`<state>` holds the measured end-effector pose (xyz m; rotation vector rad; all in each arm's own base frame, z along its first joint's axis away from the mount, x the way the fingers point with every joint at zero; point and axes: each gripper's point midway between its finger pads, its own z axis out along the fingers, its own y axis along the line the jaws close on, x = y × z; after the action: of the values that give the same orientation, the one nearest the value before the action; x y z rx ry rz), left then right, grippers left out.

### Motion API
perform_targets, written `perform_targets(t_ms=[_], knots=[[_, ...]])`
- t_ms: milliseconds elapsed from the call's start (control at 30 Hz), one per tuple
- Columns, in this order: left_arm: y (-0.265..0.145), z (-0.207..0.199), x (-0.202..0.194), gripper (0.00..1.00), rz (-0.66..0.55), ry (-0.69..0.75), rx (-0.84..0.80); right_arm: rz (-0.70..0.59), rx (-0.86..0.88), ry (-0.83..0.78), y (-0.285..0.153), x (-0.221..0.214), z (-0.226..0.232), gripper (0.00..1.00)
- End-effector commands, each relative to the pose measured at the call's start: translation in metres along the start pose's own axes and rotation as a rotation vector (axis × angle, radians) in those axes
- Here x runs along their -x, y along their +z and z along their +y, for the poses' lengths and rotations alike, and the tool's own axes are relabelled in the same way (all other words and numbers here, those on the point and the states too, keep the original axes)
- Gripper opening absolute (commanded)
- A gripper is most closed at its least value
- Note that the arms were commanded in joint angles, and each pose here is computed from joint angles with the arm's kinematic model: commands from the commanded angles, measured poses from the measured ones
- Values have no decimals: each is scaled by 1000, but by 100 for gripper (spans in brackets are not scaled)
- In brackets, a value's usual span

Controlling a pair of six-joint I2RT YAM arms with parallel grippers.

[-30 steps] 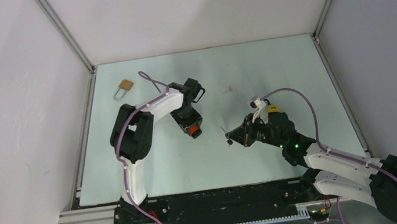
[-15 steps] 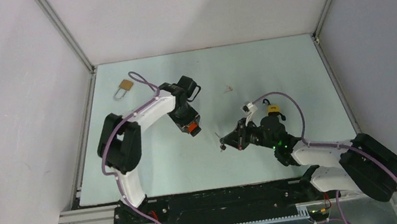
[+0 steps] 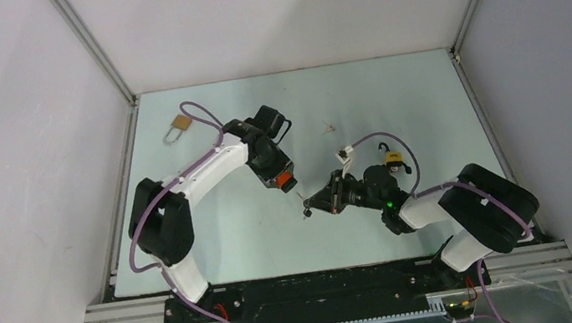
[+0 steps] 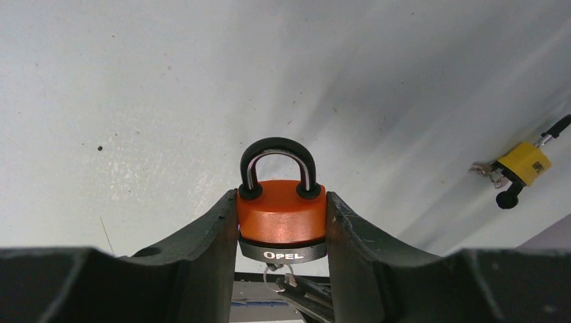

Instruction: Unlock with the key

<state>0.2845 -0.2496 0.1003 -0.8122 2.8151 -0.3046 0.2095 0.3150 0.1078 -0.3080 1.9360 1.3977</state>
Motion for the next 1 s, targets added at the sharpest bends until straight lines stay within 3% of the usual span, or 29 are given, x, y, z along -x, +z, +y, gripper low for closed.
perform_targets(t_ms=[0,967], knots=[[-33,-17,-2,2,-16,-18,-98,-71,130,-15,14,26,29,0],[-41,-19,-6,0,-44,-11,-113,-108,50,39,22,36,9,0]])
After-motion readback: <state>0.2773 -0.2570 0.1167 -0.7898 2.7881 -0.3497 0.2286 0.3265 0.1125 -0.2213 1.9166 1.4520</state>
